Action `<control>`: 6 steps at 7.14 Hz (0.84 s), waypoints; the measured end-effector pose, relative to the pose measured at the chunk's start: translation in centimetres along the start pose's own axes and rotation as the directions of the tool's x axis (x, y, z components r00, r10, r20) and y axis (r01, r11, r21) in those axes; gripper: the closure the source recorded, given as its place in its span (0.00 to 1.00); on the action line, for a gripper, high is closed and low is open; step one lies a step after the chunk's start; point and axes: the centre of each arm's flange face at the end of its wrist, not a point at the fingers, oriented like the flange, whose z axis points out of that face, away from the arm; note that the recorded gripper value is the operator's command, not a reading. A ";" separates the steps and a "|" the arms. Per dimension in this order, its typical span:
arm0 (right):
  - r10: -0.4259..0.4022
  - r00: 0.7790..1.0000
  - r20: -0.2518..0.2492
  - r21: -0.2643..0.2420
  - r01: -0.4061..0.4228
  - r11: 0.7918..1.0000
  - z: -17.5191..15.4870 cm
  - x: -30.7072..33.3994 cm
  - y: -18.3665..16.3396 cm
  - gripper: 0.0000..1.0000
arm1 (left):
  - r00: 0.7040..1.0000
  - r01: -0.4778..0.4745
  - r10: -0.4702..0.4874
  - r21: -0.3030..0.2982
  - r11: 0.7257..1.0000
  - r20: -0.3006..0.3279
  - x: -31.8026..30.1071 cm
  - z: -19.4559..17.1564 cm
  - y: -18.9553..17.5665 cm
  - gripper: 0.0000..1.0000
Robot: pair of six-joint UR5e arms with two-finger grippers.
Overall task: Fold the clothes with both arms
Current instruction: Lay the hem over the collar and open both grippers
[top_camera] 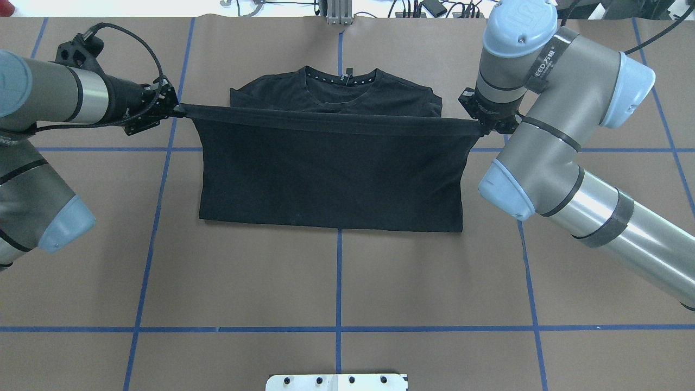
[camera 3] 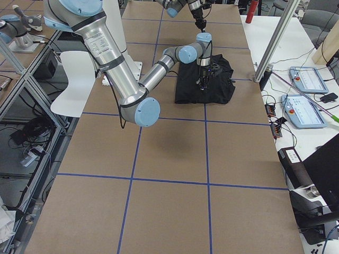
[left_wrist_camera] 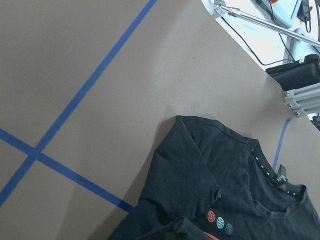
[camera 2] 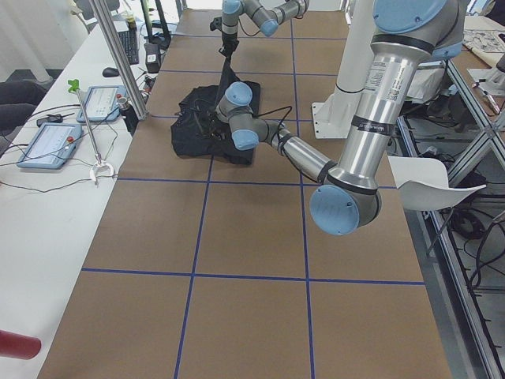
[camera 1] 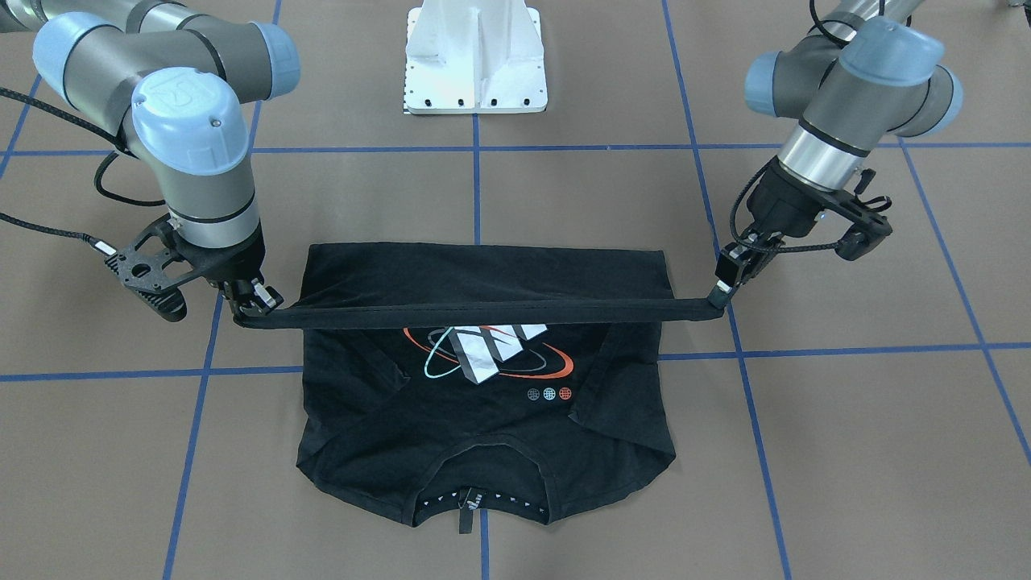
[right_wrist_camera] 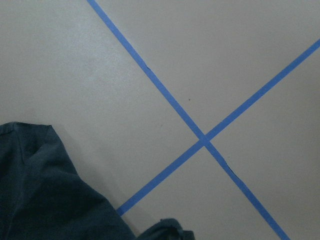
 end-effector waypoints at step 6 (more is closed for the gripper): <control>0.001 1.000 0.029 0.004 -0.001 1.000 5.5 -3.2 -1.7 1.00 | 1.000 -0.015 0.015 0.022 1.000 0.008 0.2 6.4 -2.8 1.00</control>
